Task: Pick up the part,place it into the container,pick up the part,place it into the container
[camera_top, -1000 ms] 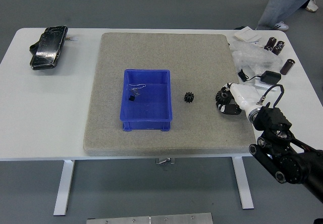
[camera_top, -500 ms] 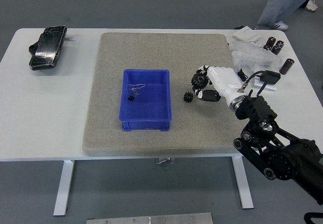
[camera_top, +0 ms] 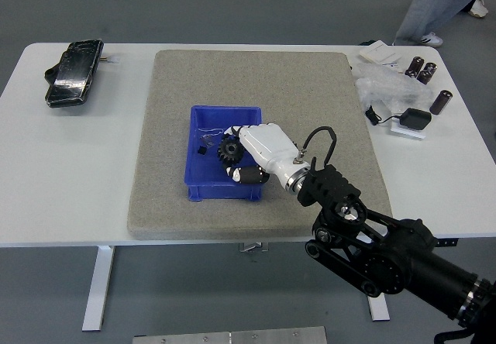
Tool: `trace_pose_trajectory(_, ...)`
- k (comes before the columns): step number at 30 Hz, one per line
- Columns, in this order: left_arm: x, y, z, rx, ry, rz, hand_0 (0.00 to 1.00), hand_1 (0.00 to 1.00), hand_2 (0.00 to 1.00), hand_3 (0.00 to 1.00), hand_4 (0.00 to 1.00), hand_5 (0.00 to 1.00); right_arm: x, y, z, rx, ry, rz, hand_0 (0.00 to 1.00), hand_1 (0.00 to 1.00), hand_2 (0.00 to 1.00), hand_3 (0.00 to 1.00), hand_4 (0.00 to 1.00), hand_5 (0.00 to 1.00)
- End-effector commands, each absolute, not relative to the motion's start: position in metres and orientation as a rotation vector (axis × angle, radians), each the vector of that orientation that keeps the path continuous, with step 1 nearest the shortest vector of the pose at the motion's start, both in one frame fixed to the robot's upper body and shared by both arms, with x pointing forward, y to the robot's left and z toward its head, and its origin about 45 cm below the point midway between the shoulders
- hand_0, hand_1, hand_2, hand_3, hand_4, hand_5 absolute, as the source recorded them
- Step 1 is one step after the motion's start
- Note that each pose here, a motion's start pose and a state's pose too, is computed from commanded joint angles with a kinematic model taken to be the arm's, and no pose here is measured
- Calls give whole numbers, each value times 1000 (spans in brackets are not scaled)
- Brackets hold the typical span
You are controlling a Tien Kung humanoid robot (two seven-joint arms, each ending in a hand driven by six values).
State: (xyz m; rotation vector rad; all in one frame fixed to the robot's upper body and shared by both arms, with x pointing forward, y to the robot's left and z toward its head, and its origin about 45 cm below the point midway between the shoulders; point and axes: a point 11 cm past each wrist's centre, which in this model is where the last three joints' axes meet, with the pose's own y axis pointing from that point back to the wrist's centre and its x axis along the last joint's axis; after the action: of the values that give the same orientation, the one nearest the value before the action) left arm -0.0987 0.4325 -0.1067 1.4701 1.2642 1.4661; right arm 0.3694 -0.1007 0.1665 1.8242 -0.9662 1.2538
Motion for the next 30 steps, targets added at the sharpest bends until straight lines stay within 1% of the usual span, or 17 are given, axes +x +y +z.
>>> trace_pose_trajectory(1, -99, 432, -107, 1470, 1264, 1466, 668, 664, 636, 626, 708, 222, 369, -100, 167, 1825, -967, 1258, 821, 800, 801, 711, 621, 388)
trace_pose_trajectory(6, -98, 432, -107, 1469, 1262, 1466, 668, 664, 636, 626, 708, 222, 369, -96, 168, 1834, -974, 1257, 821, 800, 801, 711, 621, 388)
trace_pose_trajectory(7, -98, 432, -107, 1469, 1262, 1466, 668, 664, 636, 626, 709, 222, 369, -96, 168, 1835, -974, 1255, 869, 841, 846, 832, 768, 470)
trace_pose_trajectory(12, -97, 432, -107, 1468, 1262, 1465, 668, 664, 636, 626, 709, 222, 368, -94, 170, 1873, -1001, 1233, 869, 841, 846, 832, 768, 470)
trace_pose_trajectory(13, -97, 432, -107, 1469, 1262, 1465, 668, 664, 636, 626, 708, 222, 368, -94, 172, 1892, -1018, 1224, 865, 834, 843, 839, 817, 487)
trace_pose_trajectory(18, -97, 432, -107, 1467, 1261, 1466, 668, 664, 636, 626, 708, 222, 369, -98, 190, 1994, -1174, 1156, 865, 834, 843, 839, 817, 487)
trace_pose_trajectory(19, -97, 431, -107, 1467, 1262, 1465, 668, 664, 635, 625, 707, 223, 371, -102, 194, 2005, -1226, 1137, 834, 812, 829, 833, 830, 498)
trace_pose_trajectory(21, -98, 431, -107, 1467, 1263, 1465, 668, 664, 635, 625, 707, 223, 376, -114, 200, 1999, -1310, 1111, 834, 812, 829, 833, 830, 498)
trace_pose_trajectory(24, -99, 431, -107, 1467, 1266, 1465, 668, 664, 635, 625, 707, 223, 390, -150, 200, 1924, -1413, 1065, 834, 812, 829, 833, 830, 498)
trace_pose_trajectory(25, -99, 431, -107, 1467, 1266, 1465, 668, 664, 634, 624, 706, 221, 394, -161, 199, 1897, -1433, 1053, 758, 742, 776, 785, 798, 474)
trace_pose_trajectory(28, -98, 431, -107, 1465, 1266, 1467, 668, 664, 634, 624, 706, 221, 404, -199, 189, 1797, -1446, 1015, 758, 742, 776, 785, 798, 474)
trace_pose_trajectory(30, -98, 431, -107, 1464, 1266, 1468, 668, 664, 634, 624, 706, 221, 406, -215, 178, 1753, -1416, 995, 758, 742, 776, 785, 798, 474)
